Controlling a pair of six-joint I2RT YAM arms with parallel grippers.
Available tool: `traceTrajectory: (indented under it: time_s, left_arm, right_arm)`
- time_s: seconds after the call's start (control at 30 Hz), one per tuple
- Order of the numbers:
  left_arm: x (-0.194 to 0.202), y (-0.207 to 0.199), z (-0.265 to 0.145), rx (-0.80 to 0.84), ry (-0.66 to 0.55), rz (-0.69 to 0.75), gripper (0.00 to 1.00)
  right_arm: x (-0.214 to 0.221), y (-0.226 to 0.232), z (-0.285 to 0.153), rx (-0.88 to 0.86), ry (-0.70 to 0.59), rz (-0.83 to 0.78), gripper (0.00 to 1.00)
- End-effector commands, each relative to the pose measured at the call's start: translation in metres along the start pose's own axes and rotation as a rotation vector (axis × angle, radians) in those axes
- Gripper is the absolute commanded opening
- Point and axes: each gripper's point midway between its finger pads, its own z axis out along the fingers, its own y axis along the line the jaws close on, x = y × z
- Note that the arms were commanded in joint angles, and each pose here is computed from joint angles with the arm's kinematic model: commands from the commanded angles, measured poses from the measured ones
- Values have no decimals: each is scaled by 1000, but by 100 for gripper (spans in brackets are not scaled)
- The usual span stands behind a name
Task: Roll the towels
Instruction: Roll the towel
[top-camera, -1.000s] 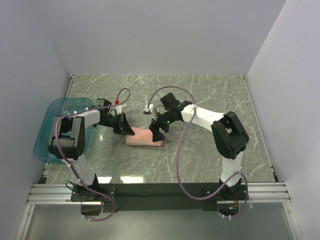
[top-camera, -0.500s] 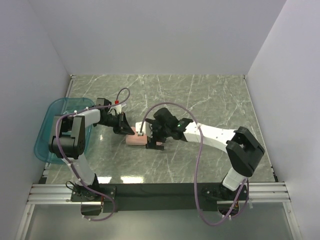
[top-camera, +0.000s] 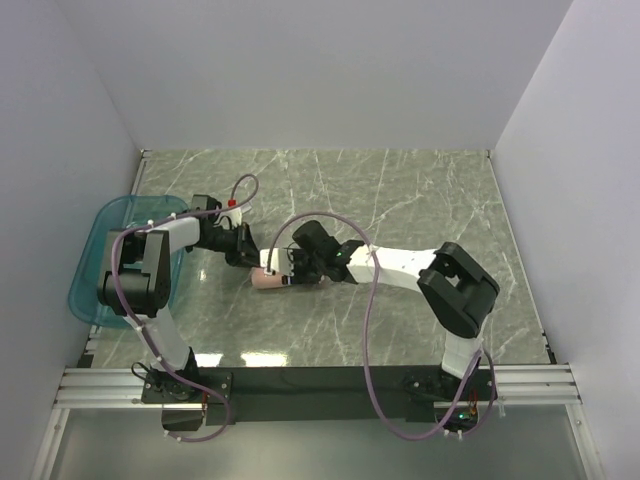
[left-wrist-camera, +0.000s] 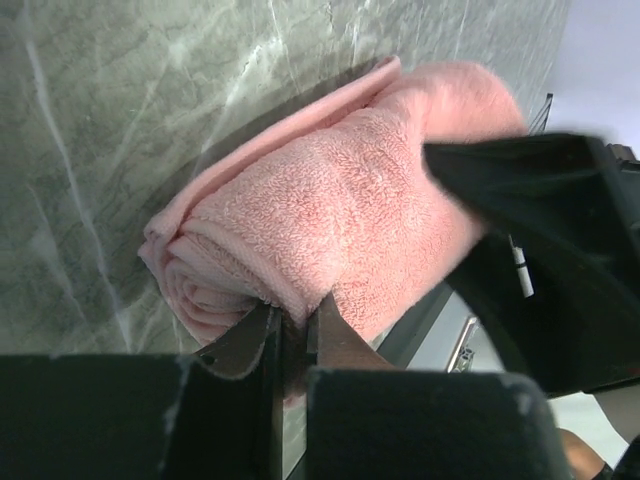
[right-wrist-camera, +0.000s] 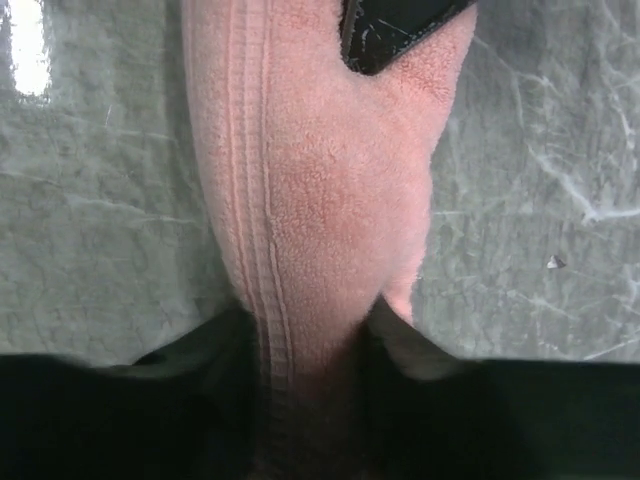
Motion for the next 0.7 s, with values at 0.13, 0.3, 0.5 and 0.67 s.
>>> traceTrajectory:
  time_s: [0.13, 0.3, 0.5, 0.67]
  left_arm:
    - [-22, -5, -27, 11, -82, 116, 33]
    - [-41, -49, -73, 5, -257, 320, 53]
    - [-32, -69, -110, -108, -342, 582, 58]
    - [-1, -67, -118, -209, -321, 881, 71]
  right_arm:
    - [43, 40, 12, -300, 85, 164, 6]
    - [37, 41, 10, -477, 41, 300, 3]
    - [34, 44, 10, -561, 21, 336, 3]
    - [34, 51, 10, -617, 22, 386, 3]
